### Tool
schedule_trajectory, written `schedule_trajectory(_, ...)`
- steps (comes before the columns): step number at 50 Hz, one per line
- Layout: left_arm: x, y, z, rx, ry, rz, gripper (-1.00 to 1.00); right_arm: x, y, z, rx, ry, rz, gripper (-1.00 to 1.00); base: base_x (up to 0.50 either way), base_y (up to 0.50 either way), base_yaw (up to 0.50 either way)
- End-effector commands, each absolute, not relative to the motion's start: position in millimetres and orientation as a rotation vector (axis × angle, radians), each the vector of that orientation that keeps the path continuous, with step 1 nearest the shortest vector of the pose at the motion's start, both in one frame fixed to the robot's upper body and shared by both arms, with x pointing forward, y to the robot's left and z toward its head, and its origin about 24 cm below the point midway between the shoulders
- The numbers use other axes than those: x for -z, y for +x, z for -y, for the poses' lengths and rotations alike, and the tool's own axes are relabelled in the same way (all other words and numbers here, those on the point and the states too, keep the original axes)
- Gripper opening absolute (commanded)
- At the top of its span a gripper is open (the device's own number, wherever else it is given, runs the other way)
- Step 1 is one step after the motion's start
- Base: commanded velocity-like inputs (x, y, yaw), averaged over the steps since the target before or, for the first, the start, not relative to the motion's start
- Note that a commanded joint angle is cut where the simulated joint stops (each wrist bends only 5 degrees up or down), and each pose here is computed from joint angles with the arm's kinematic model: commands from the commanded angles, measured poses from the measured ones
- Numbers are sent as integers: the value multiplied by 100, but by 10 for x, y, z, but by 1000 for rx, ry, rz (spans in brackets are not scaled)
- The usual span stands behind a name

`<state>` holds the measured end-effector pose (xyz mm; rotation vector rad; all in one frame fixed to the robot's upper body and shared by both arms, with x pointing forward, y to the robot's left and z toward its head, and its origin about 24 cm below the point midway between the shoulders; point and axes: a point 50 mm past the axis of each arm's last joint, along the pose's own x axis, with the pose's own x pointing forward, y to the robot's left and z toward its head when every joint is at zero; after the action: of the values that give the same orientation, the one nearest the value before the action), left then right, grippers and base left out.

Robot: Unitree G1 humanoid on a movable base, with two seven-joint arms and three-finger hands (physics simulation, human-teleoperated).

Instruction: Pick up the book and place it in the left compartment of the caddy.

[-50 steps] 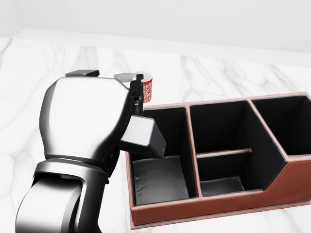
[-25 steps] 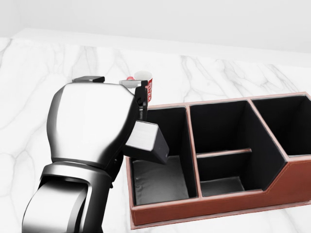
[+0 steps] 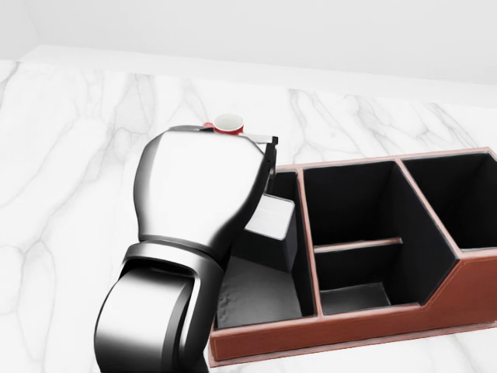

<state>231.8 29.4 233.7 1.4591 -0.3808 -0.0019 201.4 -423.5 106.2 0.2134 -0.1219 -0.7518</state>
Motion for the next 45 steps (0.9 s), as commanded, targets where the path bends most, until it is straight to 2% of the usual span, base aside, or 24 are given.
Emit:
schedule_trajectory(1, -2293, 2379, -209, 43, 1486, 374, -100, -1060, 2019, 4235, 752, 213, 120, 100, 0, 0, 0)
schedule_trajectory(30, -2109, 2561, -38, 159, 1546, 323, -100, -1064, 2015, 4239, 754, 212, 121, 100, 0, 0, 0)
schedule_trajectory(45, -2074, 2609, 2, 167, 1543, 346, -100, -1048, 2026, 4236, 753, 209, 111, 100, 0, 0, 0)
